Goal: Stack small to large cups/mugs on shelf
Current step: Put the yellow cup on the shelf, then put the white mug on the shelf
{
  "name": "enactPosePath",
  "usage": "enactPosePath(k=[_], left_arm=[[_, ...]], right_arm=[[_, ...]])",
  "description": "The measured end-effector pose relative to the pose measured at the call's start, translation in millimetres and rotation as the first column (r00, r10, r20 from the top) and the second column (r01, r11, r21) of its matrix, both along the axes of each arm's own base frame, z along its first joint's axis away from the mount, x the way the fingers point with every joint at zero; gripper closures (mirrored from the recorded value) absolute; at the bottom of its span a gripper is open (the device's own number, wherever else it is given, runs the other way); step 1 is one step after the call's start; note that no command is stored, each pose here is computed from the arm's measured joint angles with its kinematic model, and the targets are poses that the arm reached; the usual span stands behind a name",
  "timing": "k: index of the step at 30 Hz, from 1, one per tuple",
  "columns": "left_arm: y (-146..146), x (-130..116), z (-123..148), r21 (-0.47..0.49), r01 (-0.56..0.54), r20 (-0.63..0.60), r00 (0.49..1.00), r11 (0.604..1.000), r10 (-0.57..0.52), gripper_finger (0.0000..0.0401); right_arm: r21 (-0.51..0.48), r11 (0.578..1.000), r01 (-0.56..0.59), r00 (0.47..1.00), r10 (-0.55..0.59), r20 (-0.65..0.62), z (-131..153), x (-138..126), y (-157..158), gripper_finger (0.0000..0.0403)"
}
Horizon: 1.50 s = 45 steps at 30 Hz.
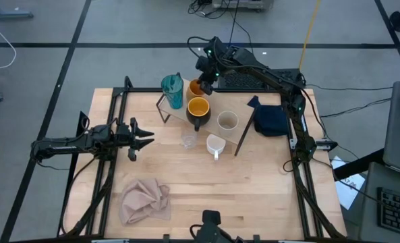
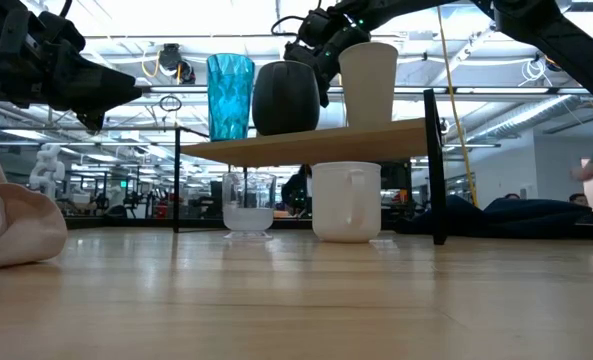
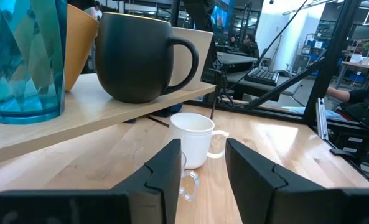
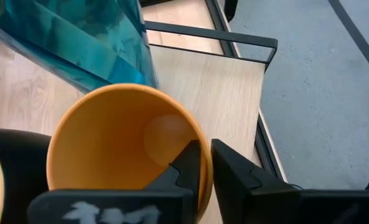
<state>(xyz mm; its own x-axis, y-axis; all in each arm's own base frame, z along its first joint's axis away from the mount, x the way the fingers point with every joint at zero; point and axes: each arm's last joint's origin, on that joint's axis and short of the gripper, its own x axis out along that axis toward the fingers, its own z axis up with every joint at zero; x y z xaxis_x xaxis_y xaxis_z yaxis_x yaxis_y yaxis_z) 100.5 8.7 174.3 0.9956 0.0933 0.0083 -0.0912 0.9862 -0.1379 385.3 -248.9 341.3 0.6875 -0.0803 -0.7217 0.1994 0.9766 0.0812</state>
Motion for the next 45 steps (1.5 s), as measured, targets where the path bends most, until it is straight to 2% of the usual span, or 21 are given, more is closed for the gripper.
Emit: enactPosePath(k=[7, 11, 18, 30, 33, 38, 41, 45], left_arm=[[0, 0, 0, 0.0, 0.0, 0.0, 1.0, 1.0, 0.0, 0.0277], [0, 0, 0, 0.0, 0.0, -0.001, 1.0, 1.0, 0.0, 0.0277], [0, 0, 0, 0.0, 0.0, -0.001, 1.0, 1.0, 0.0, 0.0277], [0, 0, 0, -0.002, 0.0, -0.005, 1.0, 1.0, 0.0, 0.0277], [0, 0, 0, -0.006, 0.001, -0.003, 1.0, 1.0, -0.001, 0.0277], [0, 0, 0, -0.006, 0.001, -0.002, 1.0, 1.0, -0.001, 0.0277], [0, 0, 1, -0.013, 0.002, 0.007, 1.0, 1.0, -0.002, 0.0277], [0, 0, 1, -0.021, 0.002, 0.007, 1.0, 1.0, -0.002, 0.0277]], right_arm=[[0.0, 1.0, 0.007, 1.0, -0.007, 0.007, 1, 1, 0, 0.0319], [0.0, 1.0, 0.01, 1.0, -0.01, 0.006, 0, 0, 0, 0.0303], [-0.018, 1.0, 0.001, 1.0, -0.001, 0.019, 6, -1, 1, 0.0301], [-0.084, 0.996, 0.01, 0.992, 0.001, 0.129, 50, -20, 18, 0.03], [-0.143, 0.99, -0.013, 0.983, 0.039, 0.182, 76, -33, 32, 0.03], [-0.316, 0.94, -0.132, 0.935, 0.224, 0.275, 130, -61, 82, 0.03], [-0.388, 0.905, -0.174, 0.89, 0.314, 0.332, 163, -86, 120, 0.03], [-0.434, 0.869, -0.24, 0.845, 0.407, 0.348, 190, -128, 164, 0.03]])
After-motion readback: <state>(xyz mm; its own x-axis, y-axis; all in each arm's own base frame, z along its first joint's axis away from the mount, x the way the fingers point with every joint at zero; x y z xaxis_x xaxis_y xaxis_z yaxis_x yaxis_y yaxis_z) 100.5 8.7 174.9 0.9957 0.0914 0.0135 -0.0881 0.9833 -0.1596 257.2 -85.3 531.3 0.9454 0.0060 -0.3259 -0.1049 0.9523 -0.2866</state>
